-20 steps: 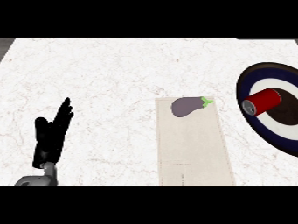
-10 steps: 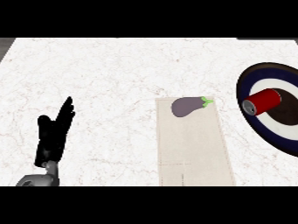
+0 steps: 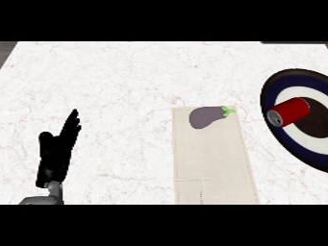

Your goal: Pick the can from the placemat and place it in the plate

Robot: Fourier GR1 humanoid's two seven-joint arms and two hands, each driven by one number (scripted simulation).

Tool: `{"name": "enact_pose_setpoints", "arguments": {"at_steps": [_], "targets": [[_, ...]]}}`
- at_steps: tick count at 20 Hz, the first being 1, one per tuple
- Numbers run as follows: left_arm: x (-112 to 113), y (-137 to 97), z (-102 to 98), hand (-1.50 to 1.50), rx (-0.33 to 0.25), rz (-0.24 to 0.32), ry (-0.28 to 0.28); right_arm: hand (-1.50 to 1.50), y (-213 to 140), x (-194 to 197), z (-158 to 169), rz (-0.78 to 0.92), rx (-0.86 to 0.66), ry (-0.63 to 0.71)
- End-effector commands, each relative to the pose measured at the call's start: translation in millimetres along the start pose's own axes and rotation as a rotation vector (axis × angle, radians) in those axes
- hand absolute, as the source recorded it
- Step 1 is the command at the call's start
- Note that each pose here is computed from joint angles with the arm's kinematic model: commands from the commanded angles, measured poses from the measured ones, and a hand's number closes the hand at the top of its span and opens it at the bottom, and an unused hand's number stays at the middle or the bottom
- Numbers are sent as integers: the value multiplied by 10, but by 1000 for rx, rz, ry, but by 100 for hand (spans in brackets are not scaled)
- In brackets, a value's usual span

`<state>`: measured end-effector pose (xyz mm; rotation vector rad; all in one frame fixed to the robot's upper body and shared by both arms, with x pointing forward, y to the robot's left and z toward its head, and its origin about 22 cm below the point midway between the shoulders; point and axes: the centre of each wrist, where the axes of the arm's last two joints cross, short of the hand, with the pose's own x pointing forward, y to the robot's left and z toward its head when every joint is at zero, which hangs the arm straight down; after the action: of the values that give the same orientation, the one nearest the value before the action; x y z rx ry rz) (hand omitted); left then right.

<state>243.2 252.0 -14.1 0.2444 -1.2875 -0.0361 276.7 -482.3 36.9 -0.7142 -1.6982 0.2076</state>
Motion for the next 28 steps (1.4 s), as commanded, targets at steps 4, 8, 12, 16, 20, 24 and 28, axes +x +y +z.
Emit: {"name": "enact_pose_setpoints", "arguments": {"at_steps": [4, 8, 12, 16, 20, 24, 28], "targets": [[27, 14, 7, 0, 2, 3, -14, -150, -192, -223, 95, 53, -27, 30], [51, -96, -23, 0, 0, 10, 2, -150, -395, -257, 78, 53, -54, 37], [117, -104, -9, 0, 6, 6, 6, -150, -430, -368, 219, 72, -84, 49], [91, -24, -43, 0, -6, 13, -10, -150, -604, -469, 349, 71, -114, 45], [-9, 3, -31, 0, 2, -6, -1, -150, -653, -447, 335, 57, -147, 53], [182, -115, -69, 0, -15, -13, -12, -150, -952, -421, 326, 59, -187, 66], [68, 32, -129, 0, -15, 0, -5, -150, -915, -456, 346, 88, -242, 87]]}}
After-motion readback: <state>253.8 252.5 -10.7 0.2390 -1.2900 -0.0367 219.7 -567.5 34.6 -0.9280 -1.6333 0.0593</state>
